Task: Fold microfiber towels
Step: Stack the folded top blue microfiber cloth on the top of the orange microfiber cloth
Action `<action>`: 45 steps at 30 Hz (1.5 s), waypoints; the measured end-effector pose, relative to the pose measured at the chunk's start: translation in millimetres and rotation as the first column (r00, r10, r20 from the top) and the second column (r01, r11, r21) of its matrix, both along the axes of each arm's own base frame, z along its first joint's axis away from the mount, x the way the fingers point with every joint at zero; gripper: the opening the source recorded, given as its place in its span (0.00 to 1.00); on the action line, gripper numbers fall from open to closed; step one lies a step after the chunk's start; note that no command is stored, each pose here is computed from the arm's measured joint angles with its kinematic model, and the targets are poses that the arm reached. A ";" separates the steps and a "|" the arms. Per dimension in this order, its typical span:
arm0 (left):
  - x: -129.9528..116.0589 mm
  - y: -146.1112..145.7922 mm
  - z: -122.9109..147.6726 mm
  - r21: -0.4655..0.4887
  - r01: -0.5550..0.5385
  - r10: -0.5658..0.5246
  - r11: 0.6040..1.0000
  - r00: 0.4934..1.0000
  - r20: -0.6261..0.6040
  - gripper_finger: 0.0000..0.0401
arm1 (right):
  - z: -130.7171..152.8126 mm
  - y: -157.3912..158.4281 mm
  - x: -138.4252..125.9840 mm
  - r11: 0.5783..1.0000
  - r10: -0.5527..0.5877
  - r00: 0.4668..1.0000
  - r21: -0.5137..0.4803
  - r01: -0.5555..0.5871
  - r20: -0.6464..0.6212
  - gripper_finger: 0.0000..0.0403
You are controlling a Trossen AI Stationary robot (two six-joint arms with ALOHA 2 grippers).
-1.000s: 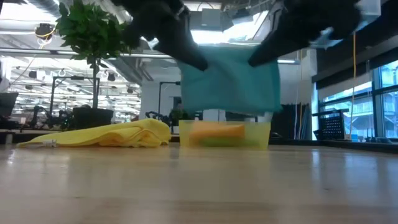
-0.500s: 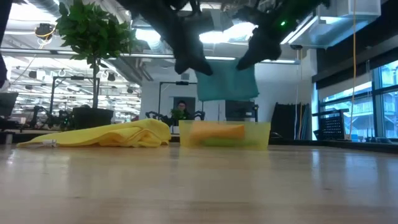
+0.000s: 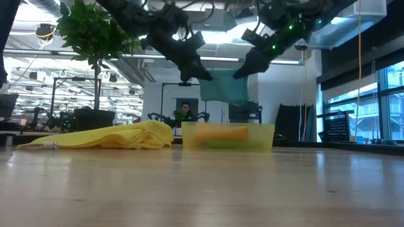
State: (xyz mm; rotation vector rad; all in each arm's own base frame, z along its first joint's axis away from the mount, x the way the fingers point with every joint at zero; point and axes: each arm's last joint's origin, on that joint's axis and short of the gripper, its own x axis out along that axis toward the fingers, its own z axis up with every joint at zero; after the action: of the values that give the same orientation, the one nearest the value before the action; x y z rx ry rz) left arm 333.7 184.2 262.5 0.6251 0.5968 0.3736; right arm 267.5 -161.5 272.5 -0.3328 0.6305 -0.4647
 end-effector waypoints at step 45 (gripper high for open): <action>1.5 60.6 -76.3 -0.012 0.104 -0.105 0.994 0.989 -0.104 0.00 | -70.1 -75.0 -0.7 0.998 0.059 0.994 0.030 -0.057 -0.089 0.04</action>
State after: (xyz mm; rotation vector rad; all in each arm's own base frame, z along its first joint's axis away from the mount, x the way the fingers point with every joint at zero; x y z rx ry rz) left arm 335.2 244.8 186.2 0.6694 0.6616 0.2415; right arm 266.8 -236.5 202.4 -0.3462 0.7121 -0.3870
